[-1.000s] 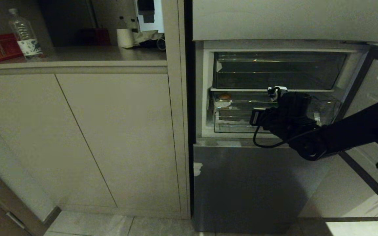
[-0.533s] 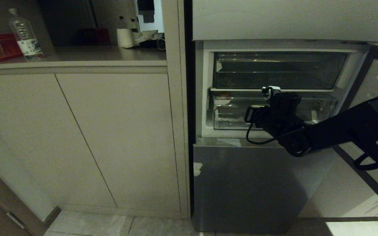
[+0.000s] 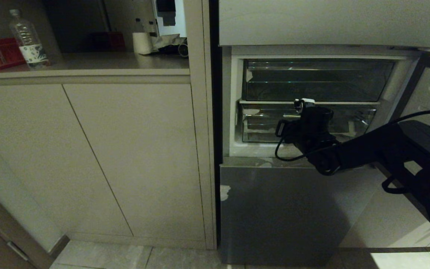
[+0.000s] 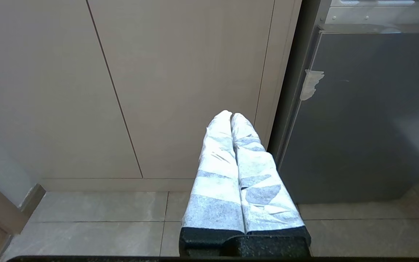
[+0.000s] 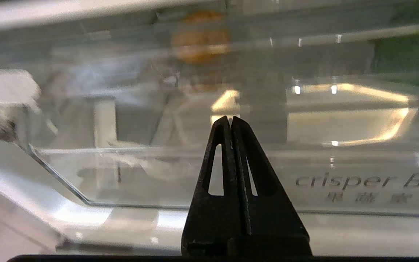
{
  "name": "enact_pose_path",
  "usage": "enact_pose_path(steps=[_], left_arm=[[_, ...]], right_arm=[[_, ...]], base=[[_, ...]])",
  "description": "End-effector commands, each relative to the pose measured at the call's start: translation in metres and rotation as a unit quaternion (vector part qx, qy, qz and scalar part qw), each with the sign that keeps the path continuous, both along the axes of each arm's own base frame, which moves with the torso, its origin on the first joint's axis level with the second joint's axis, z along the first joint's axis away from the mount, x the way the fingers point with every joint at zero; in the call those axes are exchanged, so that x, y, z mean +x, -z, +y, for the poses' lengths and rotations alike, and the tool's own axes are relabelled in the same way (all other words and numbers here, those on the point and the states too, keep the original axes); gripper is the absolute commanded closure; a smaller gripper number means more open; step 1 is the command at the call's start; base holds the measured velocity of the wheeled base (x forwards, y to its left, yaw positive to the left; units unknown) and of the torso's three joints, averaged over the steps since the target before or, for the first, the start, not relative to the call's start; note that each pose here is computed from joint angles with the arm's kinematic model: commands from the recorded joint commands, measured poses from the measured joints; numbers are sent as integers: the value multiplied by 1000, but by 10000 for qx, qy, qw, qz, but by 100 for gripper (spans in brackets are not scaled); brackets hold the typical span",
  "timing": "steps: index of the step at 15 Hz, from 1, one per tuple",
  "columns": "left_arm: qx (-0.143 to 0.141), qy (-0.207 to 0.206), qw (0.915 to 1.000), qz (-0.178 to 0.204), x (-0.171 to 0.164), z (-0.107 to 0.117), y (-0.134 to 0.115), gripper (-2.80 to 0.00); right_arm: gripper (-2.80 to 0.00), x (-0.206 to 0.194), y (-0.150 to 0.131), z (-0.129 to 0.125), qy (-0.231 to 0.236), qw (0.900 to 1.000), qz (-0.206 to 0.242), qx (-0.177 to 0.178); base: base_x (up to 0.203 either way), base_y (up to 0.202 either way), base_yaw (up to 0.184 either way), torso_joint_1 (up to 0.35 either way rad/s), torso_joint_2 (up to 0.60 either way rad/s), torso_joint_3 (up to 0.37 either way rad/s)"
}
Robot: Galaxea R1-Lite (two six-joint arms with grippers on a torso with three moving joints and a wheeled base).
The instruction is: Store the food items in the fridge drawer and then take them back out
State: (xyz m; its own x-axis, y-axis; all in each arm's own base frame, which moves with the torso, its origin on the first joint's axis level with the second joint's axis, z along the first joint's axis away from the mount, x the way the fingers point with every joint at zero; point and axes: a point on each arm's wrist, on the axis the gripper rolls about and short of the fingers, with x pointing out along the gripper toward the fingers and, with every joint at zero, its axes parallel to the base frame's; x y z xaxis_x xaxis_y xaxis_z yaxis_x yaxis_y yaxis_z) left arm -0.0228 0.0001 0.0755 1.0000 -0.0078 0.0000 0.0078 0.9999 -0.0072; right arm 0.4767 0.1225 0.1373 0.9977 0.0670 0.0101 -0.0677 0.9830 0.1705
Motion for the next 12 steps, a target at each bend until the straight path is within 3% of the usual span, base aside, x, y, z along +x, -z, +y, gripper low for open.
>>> enact_pose_path(steps=[1,5,9,12], left_arm=[[-2,-1,10000,0,0,0,0,0],[-2,-1,10000,8,0,0,0,0],[-2,-1,10000,8,0,0,0,0],[-2,-1,10000,8,0,0,0,0]], right_arm=[[0,5,0,1,13,10000,-77,17],[0,-19,-1,-3,1,9997,230,-21],[0,-61,2,-10,-37,9970,738,242],[0,-57,13,-12,-2,9956,882,311]], base=[[0,0,0,0,0,0],[0,0,0,0,0,0],[0,0,0,0,0,0],[0,0,0,0,0,0]])
